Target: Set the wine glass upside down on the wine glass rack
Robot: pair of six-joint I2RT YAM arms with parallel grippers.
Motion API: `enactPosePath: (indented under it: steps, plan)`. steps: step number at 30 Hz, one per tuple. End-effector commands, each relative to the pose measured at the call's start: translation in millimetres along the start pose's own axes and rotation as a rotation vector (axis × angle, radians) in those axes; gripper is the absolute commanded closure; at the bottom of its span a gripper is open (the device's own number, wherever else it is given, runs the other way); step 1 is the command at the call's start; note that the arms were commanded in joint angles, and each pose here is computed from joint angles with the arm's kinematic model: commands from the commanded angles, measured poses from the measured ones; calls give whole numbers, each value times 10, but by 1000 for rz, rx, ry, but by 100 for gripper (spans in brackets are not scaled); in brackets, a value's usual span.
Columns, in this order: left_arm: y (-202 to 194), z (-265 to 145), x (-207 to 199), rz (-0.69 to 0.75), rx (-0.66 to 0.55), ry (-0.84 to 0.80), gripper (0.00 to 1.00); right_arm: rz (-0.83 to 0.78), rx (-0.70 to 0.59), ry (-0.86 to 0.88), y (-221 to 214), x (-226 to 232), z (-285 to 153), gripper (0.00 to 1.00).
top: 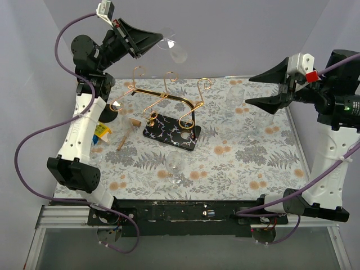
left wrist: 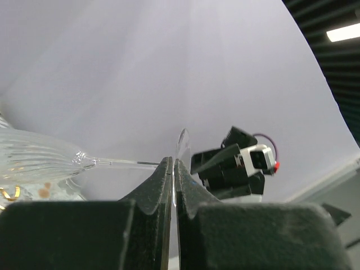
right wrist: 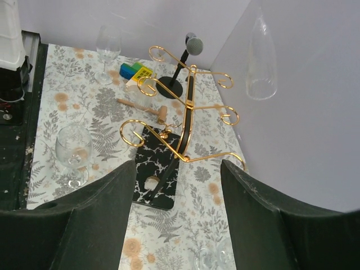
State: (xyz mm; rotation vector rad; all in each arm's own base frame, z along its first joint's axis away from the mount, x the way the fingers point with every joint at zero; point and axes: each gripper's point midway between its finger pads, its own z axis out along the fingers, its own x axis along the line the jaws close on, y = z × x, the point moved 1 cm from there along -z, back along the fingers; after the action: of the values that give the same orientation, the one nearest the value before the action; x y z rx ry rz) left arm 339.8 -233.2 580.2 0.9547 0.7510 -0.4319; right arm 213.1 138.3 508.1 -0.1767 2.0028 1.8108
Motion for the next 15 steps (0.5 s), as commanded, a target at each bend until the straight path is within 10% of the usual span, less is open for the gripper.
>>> enactPosePath:
  steps: [1,15]
  plan:
    - [382,-145,225,7,-156,95,100,26,-15,19,-121,18,11,31]
    - [771,-363,1433,-45,-266,347,100,144,-29,48,-582,85,63,31]
